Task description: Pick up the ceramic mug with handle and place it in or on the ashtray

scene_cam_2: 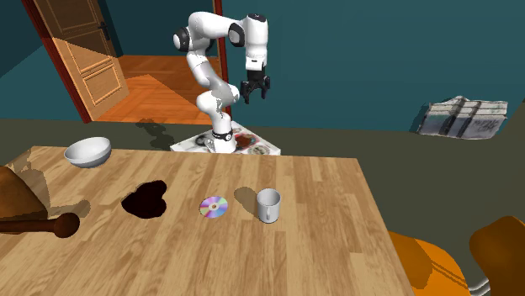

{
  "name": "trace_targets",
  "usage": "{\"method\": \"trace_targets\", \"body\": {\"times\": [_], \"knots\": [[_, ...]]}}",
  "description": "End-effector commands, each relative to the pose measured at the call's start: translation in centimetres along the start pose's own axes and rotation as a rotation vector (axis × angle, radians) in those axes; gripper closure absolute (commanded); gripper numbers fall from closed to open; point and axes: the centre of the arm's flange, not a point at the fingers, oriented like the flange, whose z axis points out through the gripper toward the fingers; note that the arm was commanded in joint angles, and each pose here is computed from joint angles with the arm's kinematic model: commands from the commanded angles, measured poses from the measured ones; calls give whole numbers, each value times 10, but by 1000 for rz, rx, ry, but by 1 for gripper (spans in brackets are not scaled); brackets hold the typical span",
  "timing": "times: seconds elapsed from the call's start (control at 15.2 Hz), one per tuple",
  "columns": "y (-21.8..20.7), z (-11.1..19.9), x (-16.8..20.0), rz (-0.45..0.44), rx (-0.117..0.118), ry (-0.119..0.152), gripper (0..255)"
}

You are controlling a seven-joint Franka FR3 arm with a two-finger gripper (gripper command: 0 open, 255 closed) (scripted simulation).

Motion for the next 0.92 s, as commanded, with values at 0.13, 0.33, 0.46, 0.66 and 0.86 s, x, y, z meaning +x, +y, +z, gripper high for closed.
{"method": "trace_targets", "body": {"times": [0.13, 0.33, 0.46, 0.66, 0.86], "knots": [[10, 10, 22, -1, -3, -1, 0], [25, 26, 55, -3, -8, -2, 0], [35, 36, 77, -4, -12, -2, 0], [49, 51, 111, -6, -17, -3, 0], [64, 66, 144, -8, -22, -4, 0]]}}
